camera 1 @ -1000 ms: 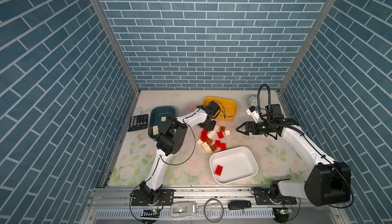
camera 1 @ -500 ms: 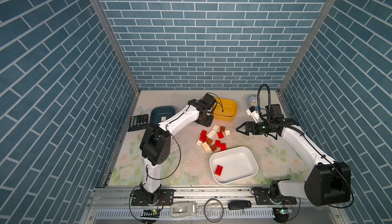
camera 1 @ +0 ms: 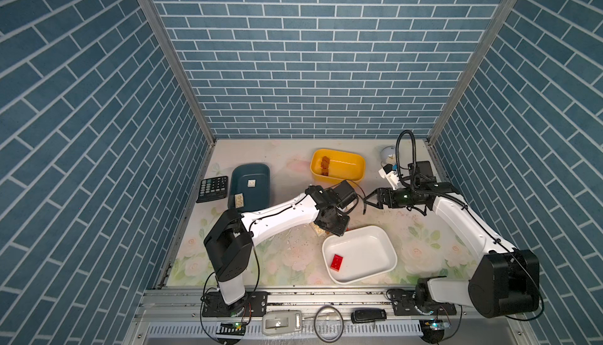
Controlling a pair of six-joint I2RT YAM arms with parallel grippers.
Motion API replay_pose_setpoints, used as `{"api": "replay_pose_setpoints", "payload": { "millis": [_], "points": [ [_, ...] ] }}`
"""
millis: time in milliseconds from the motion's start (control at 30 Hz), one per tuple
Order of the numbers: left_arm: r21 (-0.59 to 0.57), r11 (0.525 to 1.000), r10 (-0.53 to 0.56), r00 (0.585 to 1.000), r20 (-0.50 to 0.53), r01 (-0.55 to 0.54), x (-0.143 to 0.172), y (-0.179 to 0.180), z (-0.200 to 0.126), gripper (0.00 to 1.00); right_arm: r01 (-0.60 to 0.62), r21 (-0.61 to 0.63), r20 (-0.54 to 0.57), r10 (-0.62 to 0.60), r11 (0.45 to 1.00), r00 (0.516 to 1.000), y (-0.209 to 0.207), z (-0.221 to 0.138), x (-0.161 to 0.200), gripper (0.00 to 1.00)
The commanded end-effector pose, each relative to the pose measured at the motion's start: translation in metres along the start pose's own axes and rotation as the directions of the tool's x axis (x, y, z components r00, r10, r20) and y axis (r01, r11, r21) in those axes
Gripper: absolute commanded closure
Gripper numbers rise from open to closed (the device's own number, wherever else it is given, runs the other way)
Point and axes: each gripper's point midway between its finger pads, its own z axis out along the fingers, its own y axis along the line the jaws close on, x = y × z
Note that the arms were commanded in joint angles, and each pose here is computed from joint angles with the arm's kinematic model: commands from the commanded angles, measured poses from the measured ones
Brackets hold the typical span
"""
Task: Sort the legos into containers by color
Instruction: Place the lego in the container.
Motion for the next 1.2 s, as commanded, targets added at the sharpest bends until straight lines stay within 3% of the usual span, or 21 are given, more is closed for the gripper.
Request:
{"api": "replay_pose_setpoints", "payload": {
  "millis": [0,133,300,400,500,700,900,1167],
  "points": [
    [0.05,0.998,-0.047,0.999,0.006,0.047,0.01,-0.016,0.005,0.69,0.031,0.011,-0.003,-0.031,0.999,1.0,-0.002,-0.002,0.005,0.01],
    [0.055,0.998,-0.03,0.999,-0.016,0.031,0.018,-0.022,0.017,0.65,0.03,0.015,-0.008,-0.03,0.999,1.0,-0.003,-0.002,0.006,0.01],
    [0.031,0.999,-0.01,1.0,-0.014,0.01,0.016,-0.017,0.015,0.42,0.035,0.019,-0.01,-0.034,0.999,0.999,-0.002,-0.004,0.006,0.01],
    [0.023,1.0,-0.001,1.0,-0.008,0.001,0.013,-0.012,0.004,0.37,0.037,0.022,-0.009,-0.037,0.999,0.999,-0.001,-0.006,0.006,0.01],
    [-0.002,1.0,0.01,1.0,-0.001,-0.01,0.006,0.002,-0.009,0.37,0.038,0.022,-0.007,-0.038,0.999,0.999,-0.001,-0.006,0.006,0.01],
    [-0.111,0.994,-0.008,1.0,0.016,0.01,-0.015,0.063,-0.026,0.36,0.031,0.011,-0.004,-0.031,0.999,0.999,0.0,-0.006,0.004,0.01],
    [-0.188,0.979,-0.076,0.996,0.039,0.082,-0.037,0.128,-0.017,0.35,0.029,0.001,0.005,-0.029,1.0,1.0,0.002,-0.005,0.001,0.01],
    [-0.199,0.975,-0.089,0.995,0.035,0.095,-0.062,0.148,0.01,0.36,0.021,-0.005,0.006,-0.021,1.0,1.0,0.001,-0.003,0.002,0.01]
  ]
}}
